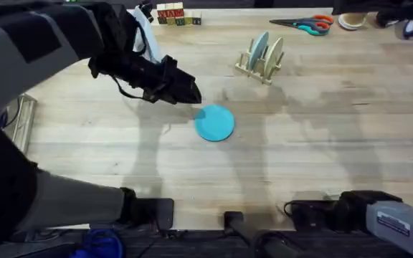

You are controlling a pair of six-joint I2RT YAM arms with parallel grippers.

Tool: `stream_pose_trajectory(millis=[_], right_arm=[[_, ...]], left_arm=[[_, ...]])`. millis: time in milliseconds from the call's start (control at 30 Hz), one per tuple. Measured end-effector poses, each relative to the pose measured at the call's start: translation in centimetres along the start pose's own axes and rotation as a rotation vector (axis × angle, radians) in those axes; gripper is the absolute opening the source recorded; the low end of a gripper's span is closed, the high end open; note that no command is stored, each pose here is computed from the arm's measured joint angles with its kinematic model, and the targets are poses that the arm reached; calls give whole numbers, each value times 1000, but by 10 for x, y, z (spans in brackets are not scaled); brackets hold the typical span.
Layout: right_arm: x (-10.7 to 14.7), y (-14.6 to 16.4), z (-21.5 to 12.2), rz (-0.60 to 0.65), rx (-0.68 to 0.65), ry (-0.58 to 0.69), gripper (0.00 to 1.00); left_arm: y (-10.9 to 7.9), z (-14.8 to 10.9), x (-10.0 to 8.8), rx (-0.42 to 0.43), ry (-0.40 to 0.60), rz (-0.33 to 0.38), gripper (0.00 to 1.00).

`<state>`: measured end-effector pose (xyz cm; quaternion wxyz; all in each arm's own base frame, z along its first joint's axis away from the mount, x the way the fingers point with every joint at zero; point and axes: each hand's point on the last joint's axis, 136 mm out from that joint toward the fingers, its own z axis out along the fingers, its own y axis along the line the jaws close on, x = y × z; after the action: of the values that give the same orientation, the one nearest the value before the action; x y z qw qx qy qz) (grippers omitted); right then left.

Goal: Pick up the plates from the table one by one and place each into a slot on the dish rack.

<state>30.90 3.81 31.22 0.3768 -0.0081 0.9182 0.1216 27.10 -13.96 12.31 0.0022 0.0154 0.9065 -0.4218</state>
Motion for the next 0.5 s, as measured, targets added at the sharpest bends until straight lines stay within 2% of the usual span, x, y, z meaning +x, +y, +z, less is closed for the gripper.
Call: stream_pose_trajectory(millis=[300, 367, 400, 500], right_arm=[[0, 0, 0, 0, 0, 0, 994], [0, 0, 0, 0, 0, 0, 995], [0, 0, 0, 0, 0, 0, 993], [0, 0, 0, 0, 0, 0, 993]], left_arm=[[0, 0, 3, 3, 9, 18, 40], [-2, 0, 6, 9, 22, 36, 40], [-3, 0, 11, 18, 36, 67, 40], [-3, 0, 11, 18, 37, 94, 39]])
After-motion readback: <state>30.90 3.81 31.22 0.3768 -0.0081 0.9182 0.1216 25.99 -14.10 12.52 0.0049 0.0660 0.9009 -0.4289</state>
